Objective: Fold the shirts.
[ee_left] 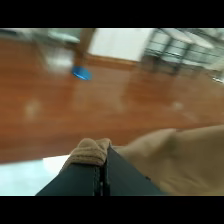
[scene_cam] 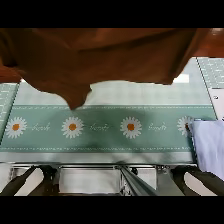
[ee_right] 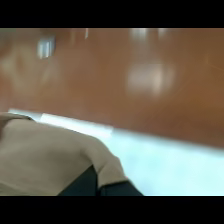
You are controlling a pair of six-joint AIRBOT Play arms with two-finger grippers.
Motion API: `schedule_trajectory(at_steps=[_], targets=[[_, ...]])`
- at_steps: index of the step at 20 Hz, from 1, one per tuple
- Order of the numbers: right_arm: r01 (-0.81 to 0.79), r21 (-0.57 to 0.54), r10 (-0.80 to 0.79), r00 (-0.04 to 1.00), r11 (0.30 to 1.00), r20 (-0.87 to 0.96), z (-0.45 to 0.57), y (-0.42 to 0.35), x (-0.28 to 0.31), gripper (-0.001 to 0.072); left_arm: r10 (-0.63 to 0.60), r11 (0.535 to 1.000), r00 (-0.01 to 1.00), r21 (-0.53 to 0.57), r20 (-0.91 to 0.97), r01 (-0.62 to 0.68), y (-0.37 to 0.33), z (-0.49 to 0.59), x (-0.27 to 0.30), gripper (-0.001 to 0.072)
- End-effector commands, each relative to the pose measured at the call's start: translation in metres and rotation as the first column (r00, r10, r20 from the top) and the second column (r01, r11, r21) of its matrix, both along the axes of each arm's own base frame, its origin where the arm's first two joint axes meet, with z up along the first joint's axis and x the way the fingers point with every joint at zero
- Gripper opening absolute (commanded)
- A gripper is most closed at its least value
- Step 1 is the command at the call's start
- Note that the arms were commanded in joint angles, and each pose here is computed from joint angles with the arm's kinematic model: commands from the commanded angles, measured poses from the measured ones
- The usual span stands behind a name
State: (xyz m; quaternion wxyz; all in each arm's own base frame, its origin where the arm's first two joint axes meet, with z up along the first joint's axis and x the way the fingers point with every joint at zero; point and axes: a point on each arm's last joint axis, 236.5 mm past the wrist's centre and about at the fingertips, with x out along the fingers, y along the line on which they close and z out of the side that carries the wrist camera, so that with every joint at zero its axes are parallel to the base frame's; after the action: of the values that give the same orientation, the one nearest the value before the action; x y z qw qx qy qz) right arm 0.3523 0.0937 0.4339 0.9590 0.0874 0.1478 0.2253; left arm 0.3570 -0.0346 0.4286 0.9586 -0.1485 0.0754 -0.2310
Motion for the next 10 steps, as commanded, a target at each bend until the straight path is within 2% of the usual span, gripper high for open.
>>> schedule_trajectory(at_steps=[1, 4, 7, 8, 10], targets=[[0.069, -0.069, -0.054, 0.979, 0.995, 0.196, 0.064, -0.004, -0.108, 0.0025, 0.213, 0.958, 0.965, 0.16, 0.151, -0.237, 0.015, 0.058, -0.063, 0.002], [0.182, -0.094, -0.152, 0.953, 0.979, 0.261, 0.075, -0.023, -0.166, 0.0025, 0.369, 0.873, 0.904, 0.252, 0.218, -0.417, 0.026, 0.068, -0.113, 0.002], [0.295, -0.117, -0.262, 0.935, 0.948, 0.238, 0.063, -0.047, -0.199, 0.0025, 0.455, 0.785, 0.842, 0.316, 0.291, -0.533, 0.037, 0.076, -0.161, 0.002], [0.304, -0.134, -0.273, 0.939, 0.943, 0.208, 0.054, -0.049, -0.206, 0.0025, 0.466, 0.769, 0.827, 0.319, 0.314, -0.554, 0.04, 0.079, -0.177, 0.002], [0.29, -0.169, -0.273, 0.955, 0.942, 0.114, 0.03, -0.05, -0.212, 0.0025, 0.458, 0.77, 0.831, 0.326, 0.316, -0.548, 0.044, 0.076, -0.195, 0.002]])
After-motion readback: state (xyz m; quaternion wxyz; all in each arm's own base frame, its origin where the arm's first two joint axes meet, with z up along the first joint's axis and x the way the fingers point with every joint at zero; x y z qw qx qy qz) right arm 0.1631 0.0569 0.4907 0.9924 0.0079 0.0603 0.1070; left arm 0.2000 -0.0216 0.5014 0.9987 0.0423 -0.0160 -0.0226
